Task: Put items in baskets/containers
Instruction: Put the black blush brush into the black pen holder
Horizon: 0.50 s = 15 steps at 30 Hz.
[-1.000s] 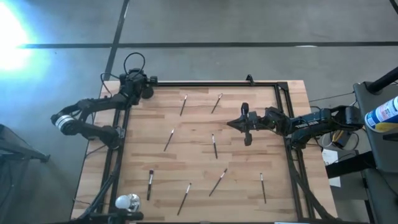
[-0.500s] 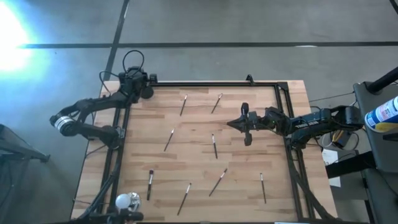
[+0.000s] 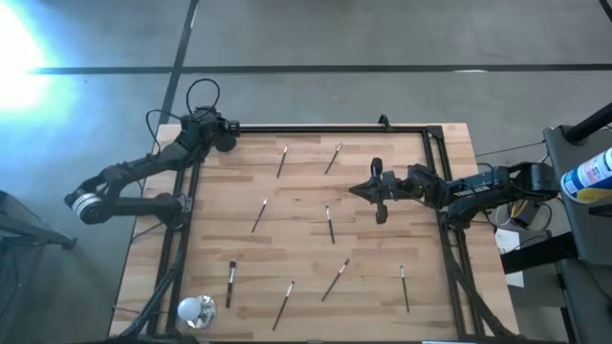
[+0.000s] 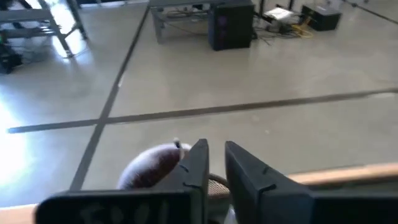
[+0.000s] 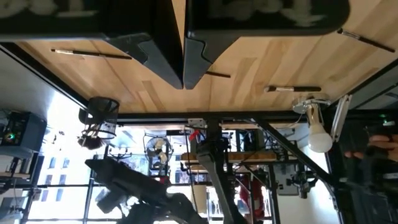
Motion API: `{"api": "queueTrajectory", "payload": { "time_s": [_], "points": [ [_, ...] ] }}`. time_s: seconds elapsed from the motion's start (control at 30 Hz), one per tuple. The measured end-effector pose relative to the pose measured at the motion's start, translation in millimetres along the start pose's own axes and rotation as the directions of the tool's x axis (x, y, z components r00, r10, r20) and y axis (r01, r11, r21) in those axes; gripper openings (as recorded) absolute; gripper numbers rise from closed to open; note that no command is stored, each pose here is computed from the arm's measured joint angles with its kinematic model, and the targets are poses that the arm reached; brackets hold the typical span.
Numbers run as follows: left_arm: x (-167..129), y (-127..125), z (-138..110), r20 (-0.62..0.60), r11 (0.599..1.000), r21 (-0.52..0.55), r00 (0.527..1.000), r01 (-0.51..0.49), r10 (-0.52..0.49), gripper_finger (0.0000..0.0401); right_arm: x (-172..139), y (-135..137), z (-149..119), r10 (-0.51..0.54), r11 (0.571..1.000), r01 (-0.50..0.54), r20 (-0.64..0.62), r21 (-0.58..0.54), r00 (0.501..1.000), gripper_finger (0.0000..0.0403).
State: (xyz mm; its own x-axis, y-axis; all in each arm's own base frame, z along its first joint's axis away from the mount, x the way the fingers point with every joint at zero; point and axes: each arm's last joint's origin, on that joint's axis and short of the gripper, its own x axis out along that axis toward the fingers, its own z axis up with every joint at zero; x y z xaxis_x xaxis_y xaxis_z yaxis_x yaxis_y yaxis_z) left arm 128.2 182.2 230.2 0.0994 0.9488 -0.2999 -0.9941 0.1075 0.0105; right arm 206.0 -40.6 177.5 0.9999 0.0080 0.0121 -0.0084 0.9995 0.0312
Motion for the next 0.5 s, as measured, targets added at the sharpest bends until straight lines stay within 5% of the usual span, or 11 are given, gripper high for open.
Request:
{"api": "queueTrajectory", "payload": {
  "time_s": [0.2, 0.5],
  "points": [
    [-35.9, -23.5, 5.0, -0.070, 0.978, 0.044, 0.977, 0.204, -0.201, 0.0003, -1.6, -0.2, -7.8, -0.051, 0.997, 0.053, -0.031, 0.064, 0.998, 0.0008],
    [-100.6, -85.8, -21.9, -0.233, 0.900, 0.058, 0.882, 0.432, -0.409, 0.0000, -1.7, -1.9, -27.7, -0.091, 0.994, 0.095, -0.062, 0.061, 0.994, 0.0008]
  ]
}}
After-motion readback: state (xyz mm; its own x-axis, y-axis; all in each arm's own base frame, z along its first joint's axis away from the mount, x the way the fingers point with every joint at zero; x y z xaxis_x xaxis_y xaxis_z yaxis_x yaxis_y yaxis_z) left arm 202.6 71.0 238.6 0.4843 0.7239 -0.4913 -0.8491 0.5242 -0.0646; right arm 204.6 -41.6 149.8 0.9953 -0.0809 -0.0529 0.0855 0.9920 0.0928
